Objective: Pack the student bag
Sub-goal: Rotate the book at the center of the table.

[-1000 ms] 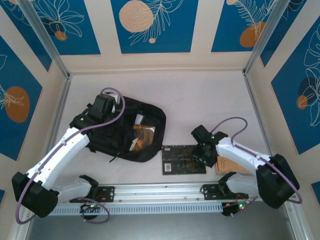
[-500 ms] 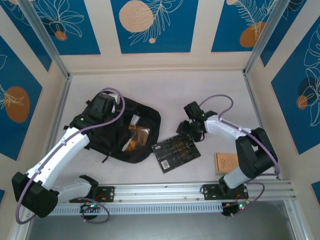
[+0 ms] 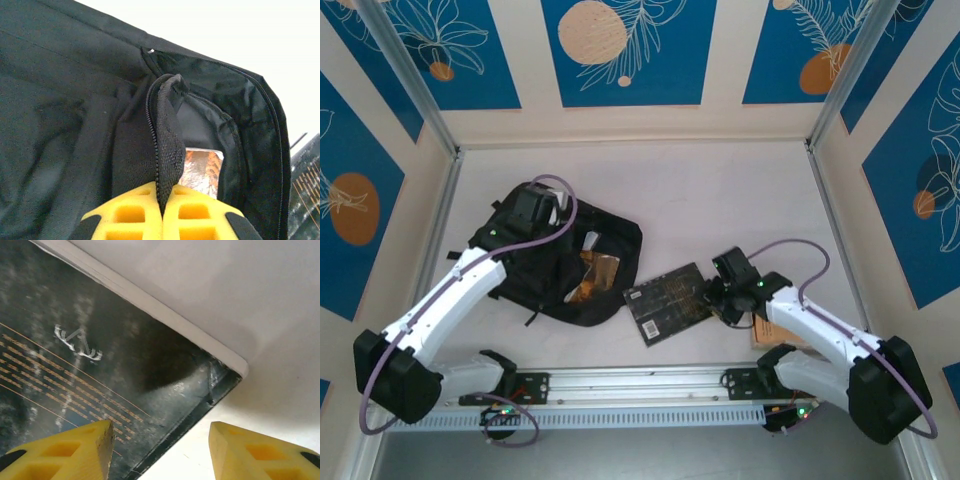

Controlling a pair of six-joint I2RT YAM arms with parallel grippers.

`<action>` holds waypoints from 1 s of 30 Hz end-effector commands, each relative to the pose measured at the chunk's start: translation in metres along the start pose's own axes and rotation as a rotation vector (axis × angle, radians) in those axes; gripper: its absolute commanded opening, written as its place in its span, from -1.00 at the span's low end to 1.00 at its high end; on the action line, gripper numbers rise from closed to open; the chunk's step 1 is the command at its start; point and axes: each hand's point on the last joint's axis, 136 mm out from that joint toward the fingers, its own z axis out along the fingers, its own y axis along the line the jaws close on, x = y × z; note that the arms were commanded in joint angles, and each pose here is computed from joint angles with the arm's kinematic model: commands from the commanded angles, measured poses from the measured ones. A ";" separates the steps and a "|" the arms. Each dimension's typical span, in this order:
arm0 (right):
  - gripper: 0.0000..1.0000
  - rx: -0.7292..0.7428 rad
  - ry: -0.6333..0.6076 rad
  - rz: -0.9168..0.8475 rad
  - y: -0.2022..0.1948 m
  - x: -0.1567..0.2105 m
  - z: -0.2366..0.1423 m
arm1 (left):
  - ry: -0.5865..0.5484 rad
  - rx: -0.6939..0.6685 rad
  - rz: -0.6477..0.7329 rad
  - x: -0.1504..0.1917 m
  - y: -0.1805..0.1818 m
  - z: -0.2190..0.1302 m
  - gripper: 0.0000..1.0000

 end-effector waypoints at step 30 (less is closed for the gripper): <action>0.41 -0.117 -0.037 -0.102 0.044 -0.062 0.002 | 0.189 0.195 0.032 0.032 -0.040 0.025 -0.80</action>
